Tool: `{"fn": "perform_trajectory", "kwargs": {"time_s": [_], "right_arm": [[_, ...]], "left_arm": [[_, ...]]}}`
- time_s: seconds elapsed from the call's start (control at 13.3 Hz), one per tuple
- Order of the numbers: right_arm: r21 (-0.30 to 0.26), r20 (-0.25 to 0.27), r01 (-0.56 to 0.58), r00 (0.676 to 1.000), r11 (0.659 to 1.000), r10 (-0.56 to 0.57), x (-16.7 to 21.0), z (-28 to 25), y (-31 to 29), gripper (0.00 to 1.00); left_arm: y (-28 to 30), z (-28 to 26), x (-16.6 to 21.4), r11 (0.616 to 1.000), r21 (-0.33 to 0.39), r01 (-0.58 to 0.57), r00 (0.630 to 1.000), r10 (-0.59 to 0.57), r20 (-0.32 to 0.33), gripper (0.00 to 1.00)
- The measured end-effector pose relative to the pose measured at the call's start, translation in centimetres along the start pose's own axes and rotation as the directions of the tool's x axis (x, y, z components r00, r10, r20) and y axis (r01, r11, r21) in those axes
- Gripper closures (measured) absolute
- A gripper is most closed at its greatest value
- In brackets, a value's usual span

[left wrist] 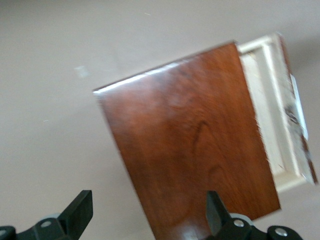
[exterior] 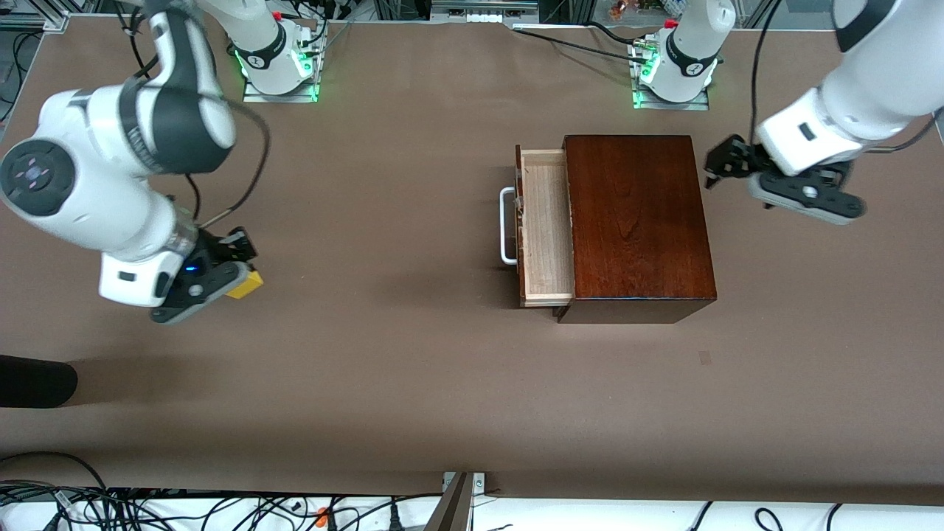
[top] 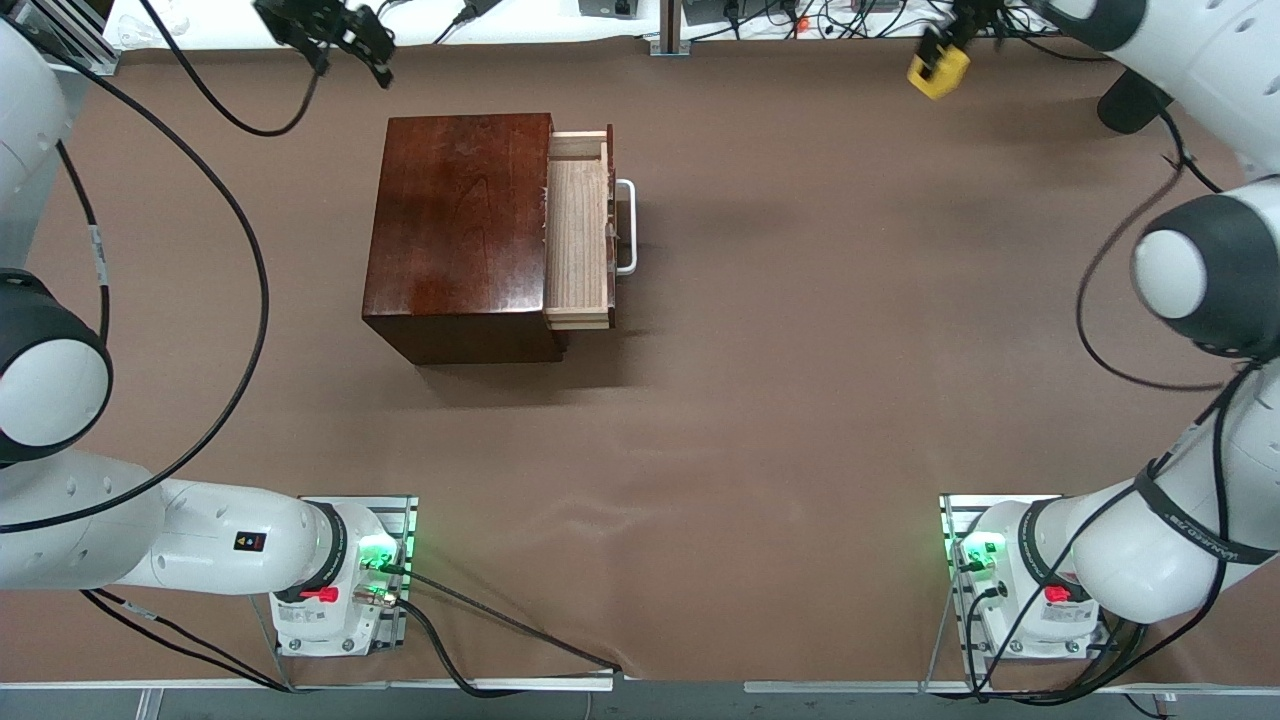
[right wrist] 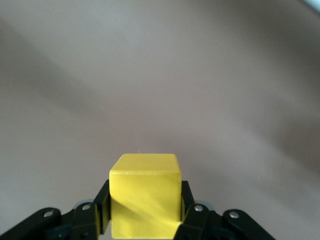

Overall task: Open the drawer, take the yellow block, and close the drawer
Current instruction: 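Carry the cube with the right gripper while the left gripper reaches the drawer, then lower the cube with the right gripper while the left gripper pushes the drawer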

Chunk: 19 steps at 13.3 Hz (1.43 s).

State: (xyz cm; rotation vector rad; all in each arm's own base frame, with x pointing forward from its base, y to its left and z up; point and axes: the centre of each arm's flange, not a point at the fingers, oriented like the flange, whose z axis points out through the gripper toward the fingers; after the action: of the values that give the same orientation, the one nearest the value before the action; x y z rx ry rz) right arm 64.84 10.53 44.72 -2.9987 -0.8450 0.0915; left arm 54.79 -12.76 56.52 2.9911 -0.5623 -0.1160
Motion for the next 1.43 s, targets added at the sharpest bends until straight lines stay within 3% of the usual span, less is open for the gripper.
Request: {"fn": "perform_trajectory", "kwargs": {"time_s": [0.15,0.38,0.53,0.75,0.82,0.9,1.12,1.35,1.43], "right_arm": [[0.032,0.035,-0.096,0.995,0.995,0.095,-3.3,4.5,3.7,0.45],[0.031,0.009,-0.192,0.981,0.981,0.192,-6.2,10.3,5.6,0.45],[0.015,-0.022,-0.247,0.969,0.969,0.247,-7.4,13.8,5.0,0.45],[0.014,-0.02,-0.339,0.94,0.941,0.34,-7.8,17.7,3.0,0.45],[0.012,-0.048,-0.401,0.915,0.916,0.401,-7.1,19.3,1.6,0.45],[0.011,-0.064,-0.425,0.903,0.905,0.424,-6.8,20.1,1.1,0.45],[-0.001,-0.106,-0.483,0.871,0.875,0.48,-6.6,24.4,0.5,0.45],[-0.001,-0.107,-0.5,0.861,0.866,0.497,-6.6,25.0,0.4,0.45],[-0.001,-0.107,-0.5,0.861,0.866,0.497,-6.6,25.0,0.4,0.45]], "left_arm": [[2.3,2.6,1.3,0.995,-0.032,-0.096,0.994,0.097,0.048,0.0],[7.9,7.6,3.9,0.964,-0.088,-0.252,0.961,0.26,0.096,0.0],[13.5,9.8,5.7,0.907,-0.113,-0.406,0.91,0.413,0.045,0.0],[20.1,14.1,8.1,0.804,-0.14,-0.578,0.816,0.574,-0.069,0.0],[24.0,17.6,8.8,0.726,-0.153,-0.67,0.742,0.661,-0.111,0.0],[25.8,19.4,9.1,0.683,-0.144,-0.716,0.698,0.705,-0.126,0.0],[30.2,23.4,9.7,0.512,0.006,-0.859,0.506,0.85,-0.144,0.0],[31.7,27.6,10.1,0.372,0.041,-0.927,0.363,0.92,-0.147,0.0],[31.5,28.8,10.3,0.339,0.037,-0.94,0.331,0.932,-0.148,0.0]]}}
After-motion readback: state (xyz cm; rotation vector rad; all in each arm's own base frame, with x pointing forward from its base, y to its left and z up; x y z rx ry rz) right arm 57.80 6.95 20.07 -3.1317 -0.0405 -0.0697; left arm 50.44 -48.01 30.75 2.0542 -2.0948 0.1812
